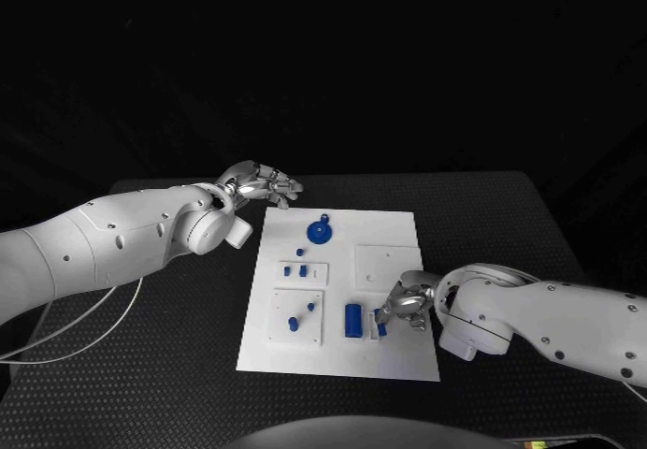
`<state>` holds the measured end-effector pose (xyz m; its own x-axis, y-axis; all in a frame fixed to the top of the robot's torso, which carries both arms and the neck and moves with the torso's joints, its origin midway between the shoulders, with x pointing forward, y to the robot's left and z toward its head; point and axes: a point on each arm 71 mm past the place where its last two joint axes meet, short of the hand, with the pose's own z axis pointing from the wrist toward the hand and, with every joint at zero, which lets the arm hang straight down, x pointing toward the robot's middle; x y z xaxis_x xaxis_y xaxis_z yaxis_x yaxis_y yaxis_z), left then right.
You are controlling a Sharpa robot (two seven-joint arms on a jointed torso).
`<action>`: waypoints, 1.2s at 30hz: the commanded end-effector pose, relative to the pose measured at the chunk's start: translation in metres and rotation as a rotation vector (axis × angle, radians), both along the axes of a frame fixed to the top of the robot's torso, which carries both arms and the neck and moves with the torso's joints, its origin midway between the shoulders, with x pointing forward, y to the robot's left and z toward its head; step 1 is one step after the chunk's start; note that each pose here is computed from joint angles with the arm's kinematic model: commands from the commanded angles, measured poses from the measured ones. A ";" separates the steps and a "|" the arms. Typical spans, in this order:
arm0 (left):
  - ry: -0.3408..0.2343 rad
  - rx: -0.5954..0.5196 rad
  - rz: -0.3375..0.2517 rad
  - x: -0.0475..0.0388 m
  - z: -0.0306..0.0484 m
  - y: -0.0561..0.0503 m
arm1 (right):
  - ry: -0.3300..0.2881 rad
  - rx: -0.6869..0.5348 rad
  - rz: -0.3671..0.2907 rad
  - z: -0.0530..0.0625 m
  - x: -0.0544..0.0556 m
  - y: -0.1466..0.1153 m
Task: Assemble the parts on the task board
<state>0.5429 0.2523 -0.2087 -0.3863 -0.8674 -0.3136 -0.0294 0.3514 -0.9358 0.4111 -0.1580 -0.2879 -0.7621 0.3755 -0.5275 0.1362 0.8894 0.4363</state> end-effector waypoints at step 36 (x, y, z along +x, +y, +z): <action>0.003 -0.008 -0.018 -0.0010 0.0007 -0.003 | 0.029 -0.019 0.015 -0.014 -0.002 0.008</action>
